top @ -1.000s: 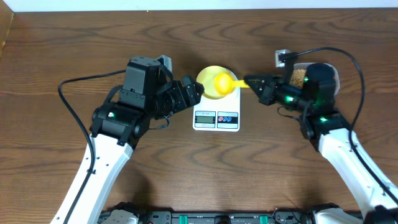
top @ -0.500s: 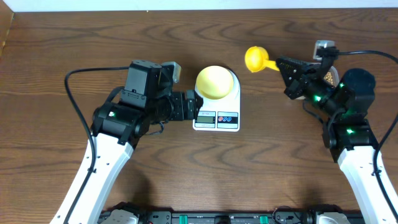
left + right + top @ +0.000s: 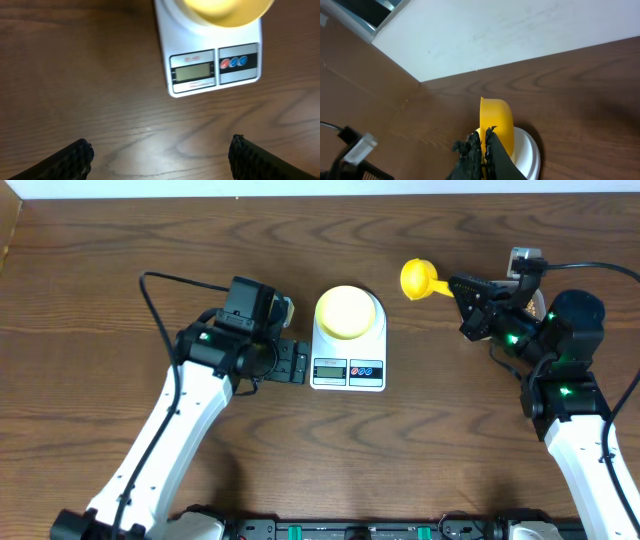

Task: Scoop item into bowl and weigh 50g on scale

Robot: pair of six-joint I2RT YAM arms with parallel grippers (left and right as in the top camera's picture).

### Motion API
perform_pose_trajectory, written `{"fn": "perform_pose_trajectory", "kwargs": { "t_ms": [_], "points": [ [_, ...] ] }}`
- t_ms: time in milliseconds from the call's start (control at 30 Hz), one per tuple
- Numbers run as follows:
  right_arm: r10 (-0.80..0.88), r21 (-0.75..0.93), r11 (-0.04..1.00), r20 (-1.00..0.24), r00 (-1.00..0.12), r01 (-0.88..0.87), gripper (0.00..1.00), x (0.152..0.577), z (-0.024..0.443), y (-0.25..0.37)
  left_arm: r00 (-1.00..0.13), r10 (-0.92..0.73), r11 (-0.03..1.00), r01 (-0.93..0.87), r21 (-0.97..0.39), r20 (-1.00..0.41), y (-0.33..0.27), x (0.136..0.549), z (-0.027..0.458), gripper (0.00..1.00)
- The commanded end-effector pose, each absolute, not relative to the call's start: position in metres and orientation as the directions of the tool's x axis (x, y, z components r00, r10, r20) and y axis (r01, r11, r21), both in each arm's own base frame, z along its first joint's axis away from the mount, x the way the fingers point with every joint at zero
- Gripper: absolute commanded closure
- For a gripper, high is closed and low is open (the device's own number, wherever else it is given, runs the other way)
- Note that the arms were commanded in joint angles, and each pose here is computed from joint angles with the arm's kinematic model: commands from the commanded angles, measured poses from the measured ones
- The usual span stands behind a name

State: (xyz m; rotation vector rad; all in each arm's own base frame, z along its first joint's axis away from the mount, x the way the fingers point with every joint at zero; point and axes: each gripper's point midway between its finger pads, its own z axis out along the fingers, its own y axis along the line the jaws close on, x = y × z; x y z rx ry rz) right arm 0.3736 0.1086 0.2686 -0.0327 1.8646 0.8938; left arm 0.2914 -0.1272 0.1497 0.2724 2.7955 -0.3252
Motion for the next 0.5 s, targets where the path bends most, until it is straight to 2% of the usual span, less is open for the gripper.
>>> {"fn": "perform_pose_trajectory", "kwargs": {
  "t_ms": [0,267,467],
  "points": [
    [0.361,0.549,0.730,-0.815,-0.453,-0.407,0.99,0.374,0.279,0.106,-0.925,0.222,0.951,0.275,-0.139,-0.309,-0.129,0.289,0.140,0.12],
    [0.367,0.550,0.743,-0.811,-0.455,-0.381,0.99,0.376,0.276,0.103,-0.886,0.337,0.940,0.335,0.062,-0.319,-0.139,0.288,0.133,0.12],
    [0.367,0.554,0.744,-0.806,-0.465,-0.374,0.99,0.376,0.273,0.103,-0.880,0.290,0.955,0.291,0.054,-0.378,-0.157,0.293,0.137,0.12]
  ]
}}
